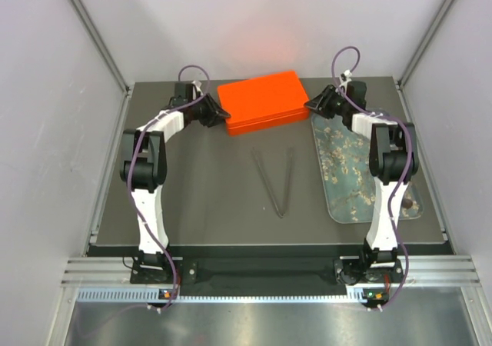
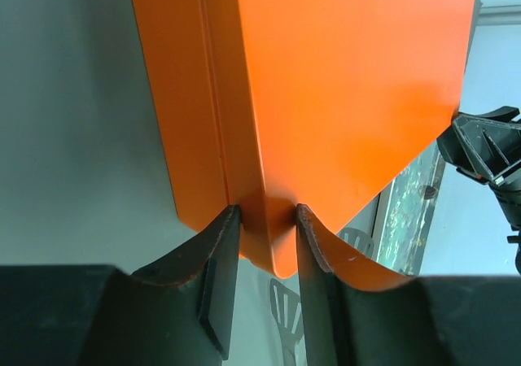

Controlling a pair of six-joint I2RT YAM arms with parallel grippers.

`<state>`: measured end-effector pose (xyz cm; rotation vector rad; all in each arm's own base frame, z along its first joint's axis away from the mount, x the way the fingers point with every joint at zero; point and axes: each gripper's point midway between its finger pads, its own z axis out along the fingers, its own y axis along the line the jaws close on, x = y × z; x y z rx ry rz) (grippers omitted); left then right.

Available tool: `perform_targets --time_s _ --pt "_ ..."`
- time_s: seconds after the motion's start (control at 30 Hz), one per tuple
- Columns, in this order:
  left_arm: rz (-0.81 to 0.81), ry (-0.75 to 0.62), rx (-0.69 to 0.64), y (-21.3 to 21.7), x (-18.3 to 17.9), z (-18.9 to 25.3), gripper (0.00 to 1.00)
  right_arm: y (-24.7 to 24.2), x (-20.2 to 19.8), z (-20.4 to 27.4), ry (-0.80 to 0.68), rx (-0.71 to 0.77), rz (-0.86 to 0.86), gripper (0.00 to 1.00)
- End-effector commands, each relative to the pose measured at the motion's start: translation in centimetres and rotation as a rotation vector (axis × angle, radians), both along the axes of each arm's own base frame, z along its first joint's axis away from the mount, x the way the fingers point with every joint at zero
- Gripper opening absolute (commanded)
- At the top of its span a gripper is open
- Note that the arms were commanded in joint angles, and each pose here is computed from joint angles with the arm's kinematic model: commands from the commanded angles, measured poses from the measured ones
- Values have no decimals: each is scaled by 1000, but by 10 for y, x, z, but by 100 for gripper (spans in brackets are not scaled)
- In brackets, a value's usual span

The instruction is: Pack the chocolate

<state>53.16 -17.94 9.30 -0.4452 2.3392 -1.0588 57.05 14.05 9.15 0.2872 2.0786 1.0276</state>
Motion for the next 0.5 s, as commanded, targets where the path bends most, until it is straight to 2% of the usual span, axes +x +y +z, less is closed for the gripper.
perform_targets --time_s 0.0,0.2,0.3,0.33,0.37,0.47 --pt "-26 39 12 -11 -19 -14 36 23 14 21 -64 10 39 35" --pt "-60 44 -10 -30 -34 -15 36 24 35 28 -75 3 41 32" --pt "-61 34 -18 -31 -35 -9 36 22 37 33 -80 -8 24 41" --pt "-62 23 -19 -31 -35 -4 36 19 38 39 -85 -18 7 50" --pt "-63 15 -22 -31 -35 0 37 17 37 39 -82 -23 -3 55" --pt "-66 -15 -31 -32 -31 16 40 12 35 52 -88 -24 -41 62"
